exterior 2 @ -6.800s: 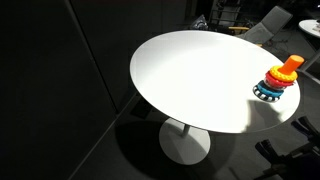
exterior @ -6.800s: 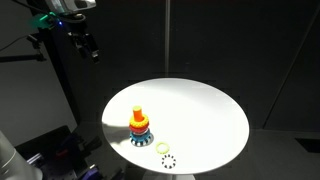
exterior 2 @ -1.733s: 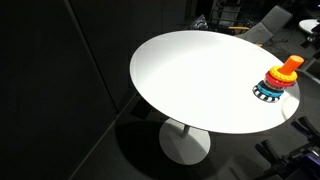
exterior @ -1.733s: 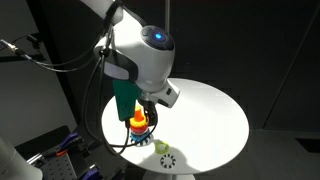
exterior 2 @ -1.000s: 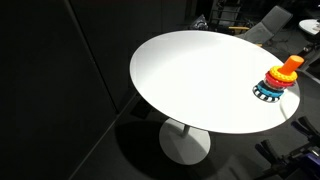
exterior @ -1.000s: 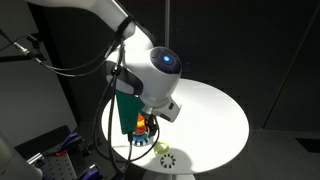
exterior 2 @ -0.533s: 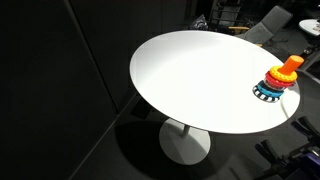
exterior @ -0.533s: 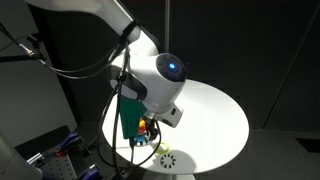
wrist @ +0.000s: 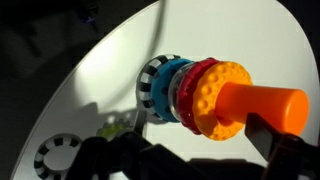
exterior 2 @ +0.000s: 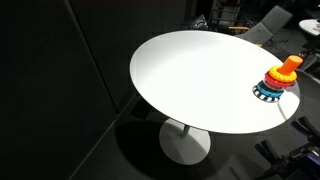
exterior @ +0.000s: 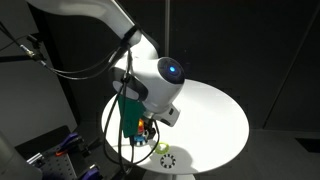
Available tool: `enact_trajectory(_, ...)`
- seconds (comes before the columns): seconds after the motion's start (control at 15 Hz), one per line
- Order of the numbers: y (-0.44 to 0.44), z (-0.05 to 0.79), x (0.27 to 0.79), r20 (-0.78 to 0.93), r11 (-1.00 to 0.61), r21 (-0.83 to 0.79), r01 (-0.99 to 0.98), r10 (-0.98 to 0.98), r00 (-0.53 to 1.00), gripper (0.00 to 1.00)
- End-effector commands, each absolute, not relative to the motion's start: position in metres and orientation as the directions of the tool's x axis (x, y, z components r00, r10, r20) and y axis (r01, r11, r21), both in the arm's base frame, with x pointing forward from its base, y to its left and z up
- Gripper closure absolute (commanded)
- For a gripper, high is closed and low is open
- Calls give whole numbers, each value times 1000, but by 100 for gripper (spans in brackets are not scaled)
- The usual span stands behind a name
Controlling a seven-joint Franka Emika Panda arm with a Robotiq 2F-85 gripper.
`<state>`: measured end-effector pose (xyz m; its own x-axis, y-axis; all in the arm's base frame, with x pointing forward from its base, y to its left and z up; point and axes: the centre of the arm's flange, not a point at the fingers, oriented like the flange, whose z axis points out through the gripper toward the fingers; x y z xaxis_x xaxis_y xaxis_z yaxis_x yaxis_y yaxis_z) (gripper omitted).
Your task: Move the orange ring from the stack to the table
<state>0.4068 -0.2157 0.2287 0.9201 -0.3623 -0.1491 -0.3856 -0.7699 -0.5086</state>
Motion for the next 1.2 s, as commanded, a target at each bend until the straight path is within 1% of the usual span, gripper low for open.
enact_trajectory(0.0, -217, 225, 411, -142, -765, -530, -366, -346, 927, 0)
enact_trajectory(1.13, -218, 199, 402, -154, -760, -552, -342, -310, 938, 0)
